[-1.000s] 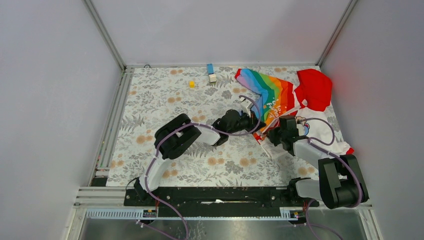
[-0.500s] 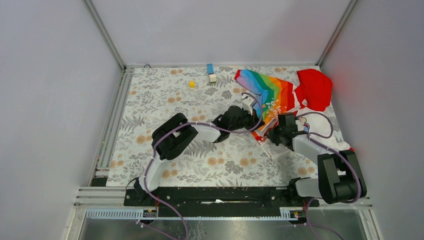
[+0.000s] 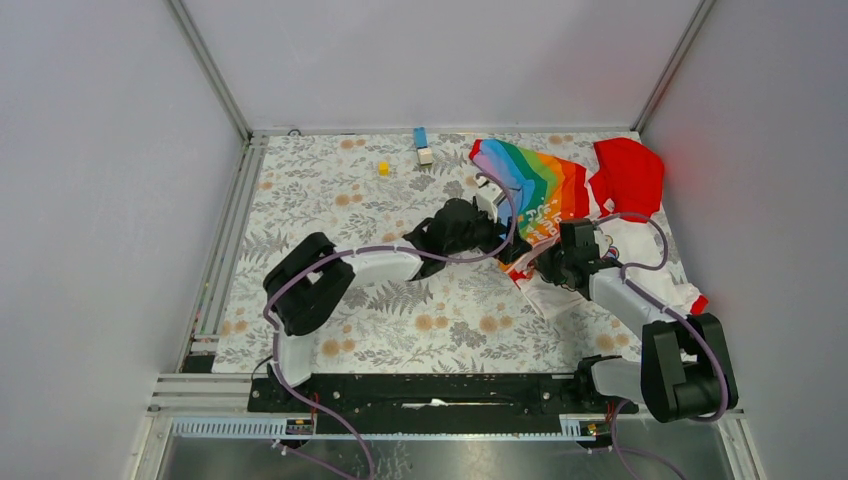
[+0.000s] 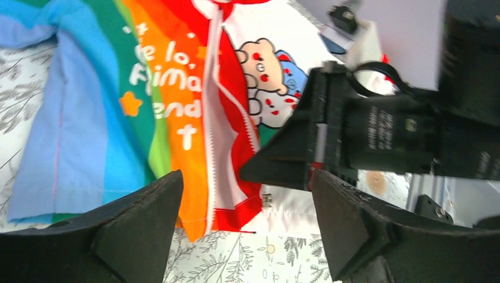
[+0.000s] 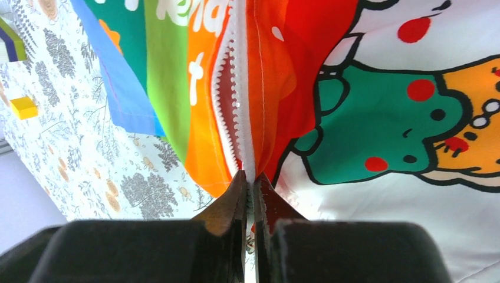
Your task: Zip up the jacket
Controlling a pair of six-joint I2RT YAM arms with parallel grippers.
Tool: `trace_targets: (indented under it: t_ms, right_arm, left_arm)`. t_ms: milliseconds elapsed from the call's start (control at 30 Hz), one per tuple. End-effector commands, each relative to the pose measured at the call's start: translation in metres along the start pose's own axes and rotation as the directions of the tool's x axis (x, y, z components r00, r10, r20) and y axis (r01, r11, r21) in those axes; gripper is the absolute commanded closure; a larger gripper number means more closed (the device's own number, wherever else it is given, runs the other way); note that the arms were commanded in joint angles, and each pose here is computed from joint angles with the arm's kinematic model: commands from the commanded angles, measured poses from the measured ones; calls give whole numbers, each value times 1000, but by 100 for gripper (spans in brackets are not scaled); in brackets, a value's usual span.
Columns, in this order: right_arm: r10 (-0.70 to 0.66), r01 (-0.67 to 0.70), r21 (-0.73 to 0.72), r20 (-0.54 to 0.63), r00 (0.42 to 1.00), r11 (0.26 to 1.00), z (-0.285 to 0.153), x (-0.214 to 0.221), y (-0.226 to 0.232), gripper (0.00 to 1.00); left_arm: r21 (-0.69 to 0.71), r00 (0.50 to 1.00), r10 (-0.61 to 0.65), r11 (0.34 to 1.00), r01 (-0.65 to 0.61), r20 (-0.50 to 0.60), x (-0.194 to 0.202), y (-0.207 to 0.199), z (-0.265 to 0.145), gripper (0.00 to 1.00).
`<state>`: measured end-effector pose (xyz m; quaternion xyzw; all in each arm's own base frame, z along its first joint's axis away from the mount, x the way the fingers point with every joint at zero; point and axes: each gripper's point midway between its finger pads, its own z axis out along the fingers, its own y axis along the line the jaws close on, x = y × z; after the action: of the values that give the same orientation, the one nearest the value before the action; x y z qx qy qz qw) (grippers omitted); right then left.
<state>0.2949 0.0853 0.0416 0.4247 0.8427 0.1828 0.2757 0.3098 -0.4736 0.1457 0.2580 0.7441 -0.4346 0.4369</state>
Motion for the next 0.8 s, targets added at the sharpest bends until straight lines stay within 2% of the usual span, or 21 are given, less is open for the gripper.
trace_targets:
  t_ms: [0, 200, 400, 533, 767]
  right_arm:
    - [8, -9, -61, -13, 1000, 998, -15, -3, 24, 100]
    - [34, -37, -99, -30, 999, 994, -21, -3, 35, 100]
    - [43, -47, -99, -40, 998, 994, -20, -2, 36, 100]
    - [44, -48, -94, -49, 998, 994, -20, 0, 35, 100]
    - [41, -46, -90, -51, 998, 995, -19, 2, 32, 100]
  left_arm:
    - [154, 996, 87, 984, -87, 12, 7, -35, -7, 21]
    - [189, 993, 105, 977, -94, -51, 31, -32, 6, 41]
    - [211, 993, 92, 975, -74, -79, 43, -31, 14, 41]
    - [191, 994, 72, 980, -56, -77, 43, -28, 21, 53]
    - [174, 996, 62, 984, -50, -67, 42, -23, 30, 62]
